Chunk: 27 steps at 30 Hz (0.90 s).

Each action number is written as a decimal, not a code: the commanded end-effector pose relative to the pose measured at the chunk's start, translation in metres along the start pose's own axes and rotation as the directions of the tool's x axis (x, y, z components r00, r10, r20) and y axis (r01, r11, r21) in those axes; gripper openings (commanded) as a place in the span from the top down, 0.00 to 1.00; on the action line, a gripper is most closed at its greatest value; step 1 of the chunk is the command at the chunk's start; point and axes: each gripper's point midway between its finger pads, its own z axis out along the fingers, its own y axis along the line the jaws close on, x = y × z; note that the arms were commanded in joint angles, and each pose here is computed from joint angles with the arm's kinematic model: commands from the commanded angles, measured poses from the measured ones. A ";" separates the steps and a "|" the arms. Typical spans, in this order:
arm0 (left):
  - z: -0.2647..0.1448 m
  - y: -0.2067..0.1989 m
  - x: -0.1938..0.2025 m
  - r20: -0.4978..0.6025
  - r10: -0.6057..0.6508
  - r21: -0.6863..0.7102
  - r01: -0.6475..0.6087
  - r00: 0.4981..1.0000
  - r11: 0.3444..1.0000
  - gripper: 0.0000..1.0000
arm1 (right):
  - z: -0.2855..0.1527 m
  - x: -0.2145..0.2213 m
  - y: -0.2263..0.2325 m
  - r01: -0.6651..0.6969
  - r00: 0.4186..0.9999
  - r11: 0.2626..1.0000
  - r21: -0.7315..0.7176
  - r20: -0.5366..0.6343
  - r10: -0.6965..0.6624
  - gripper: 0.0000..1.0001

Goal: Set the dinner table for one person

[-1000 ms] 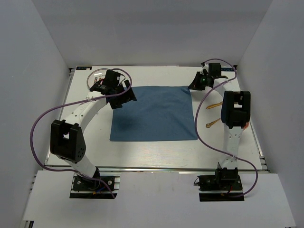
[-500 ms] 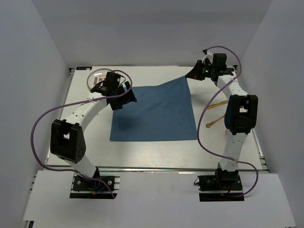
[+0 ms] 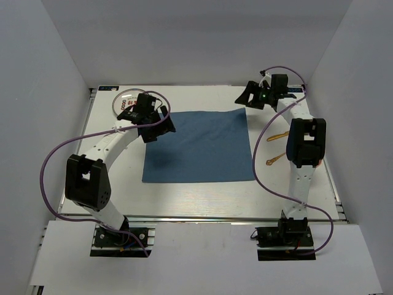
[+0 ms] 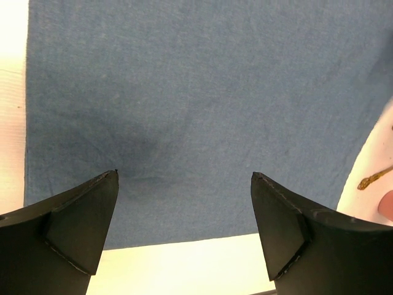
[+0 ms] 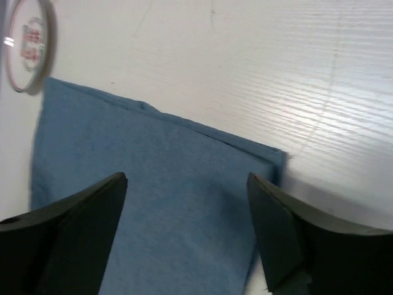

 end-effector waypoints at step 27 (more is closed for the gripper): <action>0.008 0.121 -0.162 0.452 -0.619 0.055 0.673 0.642 0.738 0.02 | -0.159 0.099 0.205 0.097 0.985 0.941 -0.323 0.164 -0.045 0.11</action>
